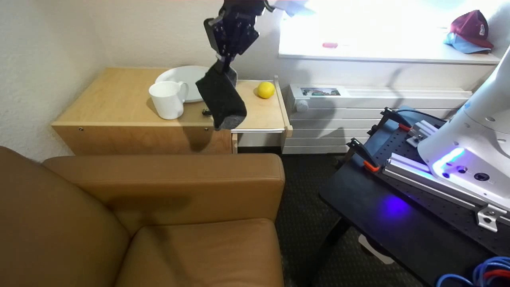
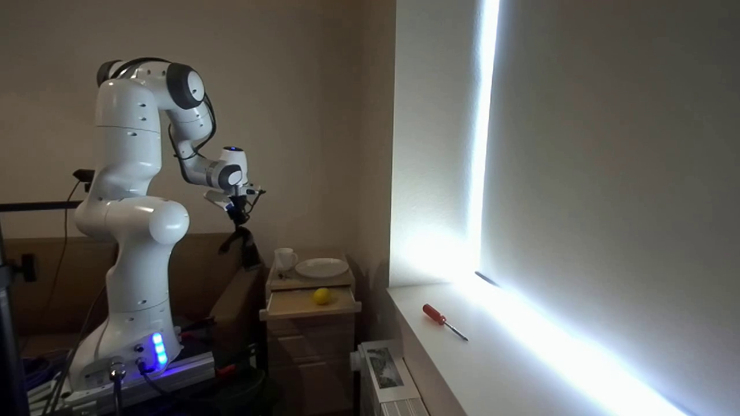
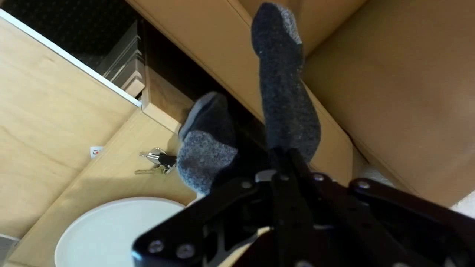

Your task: Pick up a sock and put it on the white tray

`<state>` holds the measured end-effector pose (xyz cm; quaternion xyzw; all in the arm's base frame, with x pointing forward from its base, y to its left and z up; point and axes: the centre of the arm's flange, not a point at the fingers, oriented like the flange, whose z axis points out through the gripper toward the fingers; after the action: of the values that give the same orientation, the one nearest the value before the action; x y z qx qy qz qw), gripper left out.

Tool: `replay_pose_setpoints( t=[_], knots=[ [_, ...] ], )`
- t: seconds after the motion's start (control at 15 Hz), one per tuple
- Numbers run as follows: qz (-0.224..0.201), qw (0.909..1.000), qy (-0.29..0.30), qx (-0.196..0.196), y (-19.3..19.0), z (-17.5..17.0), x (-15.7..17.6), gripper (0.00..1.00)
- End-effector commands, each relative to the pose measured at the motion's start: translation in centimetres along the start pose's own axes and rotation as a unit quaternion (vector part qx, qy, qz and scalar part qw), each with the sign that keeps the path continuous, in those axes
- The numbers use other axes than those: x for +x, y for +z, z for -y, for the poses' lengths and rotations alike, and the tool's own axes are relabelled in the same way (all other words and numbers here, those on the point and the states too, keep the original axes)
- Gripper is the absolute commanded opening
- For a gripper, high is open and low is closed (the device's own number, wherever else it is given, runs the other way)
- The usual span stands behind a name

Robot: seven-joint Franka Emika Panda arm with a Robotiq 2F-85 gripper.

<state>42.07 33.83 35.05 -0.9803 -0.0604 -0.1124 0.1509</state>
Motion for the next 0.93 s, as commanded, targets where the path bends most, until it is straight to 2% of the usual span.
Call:
replay_pose_setpoints(
  t=[0.0,0.13,0.2,0.27,0.47,0.6,0.73,0.87],
  knots=[
    [-0.001,1.0000,-0.001,0.000,-0.1,0.1,-0.1,0.03],
    [0.008,1.0000,-0.002,-0.002,0.7,0.1,-0.5,0.03],
    [0.024,0.9995,-0.008,-0.017,1.9,-0.4,-1.0,0.01],
    [0.011,0.9996,-0.004,-0.028,2.8,-0.8,-0.2,0.01],
    [-0.055,0.9945,0.087,-0.015,2.9,-2.4,6.5,0.01],
    [-0.097,0.9866,0.131,-0.016,2.1,-3.4,11.6,0.01],
    [-0.140,0.9746,0.174,-0.021,0.7,-4.8,16.3,0.01],
    [-0.180,0.9584,0.220,-0.025,-0.9,-5.9,19.9,0.01]
  ],
)
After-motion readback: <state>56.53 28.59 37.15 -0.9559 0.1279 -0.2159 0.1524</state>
